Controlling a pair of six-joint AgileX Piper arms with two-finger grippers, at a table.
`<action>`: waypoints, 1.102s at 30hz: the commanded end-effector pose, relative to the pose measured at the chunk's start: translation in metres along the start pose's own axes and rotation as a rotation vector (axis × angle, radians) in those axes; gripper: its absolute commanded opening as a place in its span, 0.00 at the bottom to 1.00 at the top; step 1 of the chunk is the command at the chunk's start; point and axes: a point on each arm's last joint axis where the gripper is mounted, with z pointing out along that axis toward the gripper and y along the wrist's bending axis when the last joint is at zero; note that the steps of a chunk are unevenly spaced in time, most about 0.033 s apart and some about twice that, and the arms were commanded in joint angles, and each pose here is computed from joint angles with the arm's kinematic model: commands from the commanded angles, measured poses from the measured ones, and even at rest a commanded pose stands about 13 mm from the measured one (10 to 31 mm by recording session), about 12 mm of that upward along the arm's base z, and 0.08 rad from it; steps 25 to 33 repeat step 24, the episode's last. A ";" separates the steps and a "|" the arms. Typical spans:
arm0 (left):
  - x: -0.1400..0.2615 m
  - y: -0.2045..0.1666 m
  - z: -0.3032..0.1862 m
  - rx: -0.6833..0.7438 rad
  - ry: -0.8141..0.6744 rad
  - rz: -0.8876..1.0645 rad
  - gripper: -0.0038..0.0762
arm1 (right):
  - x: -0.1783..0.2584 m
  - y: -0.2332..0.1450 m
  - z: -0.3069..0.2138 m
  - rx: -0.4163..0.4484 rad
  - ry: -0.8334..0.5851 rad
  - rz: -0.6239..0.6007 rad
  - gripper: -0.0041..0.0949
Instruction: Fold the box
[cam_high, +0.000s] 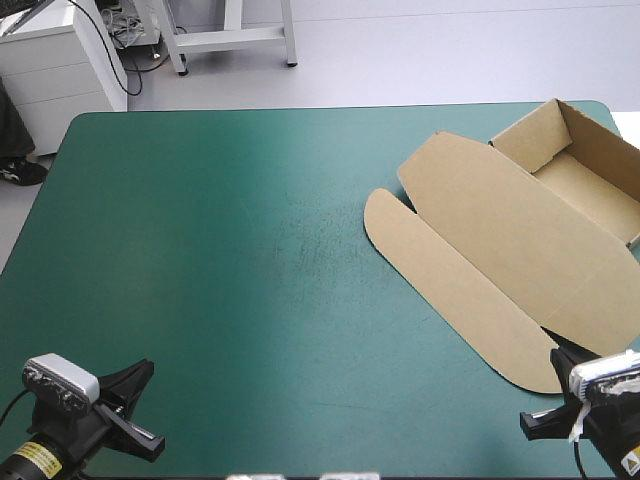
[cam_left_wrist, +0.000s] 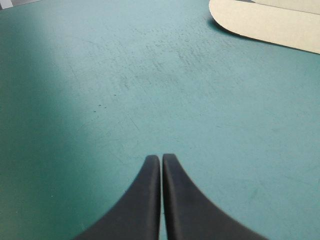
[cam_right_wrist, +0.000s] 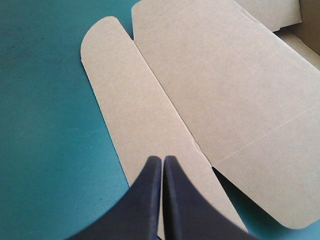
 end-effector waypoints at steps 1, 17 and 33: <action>-0.007 -0.001 0.003 0.021 -0.065 -0.033 0.04 | -0.005 0.000 -0.008 0.017 -0.120 0.003 0.04; 0.007 -0.004 0.018 0.057 -0.056 -0.085 0.04 | 0.019 0.007 0.010 -0.051 -0.071 0.055 0.04; 0.007 -0.003 0.018 0.055 -0.056 -0.083 0.04 | 0.019 0.007 0.010 -0.051 -0.071 0.059 0.04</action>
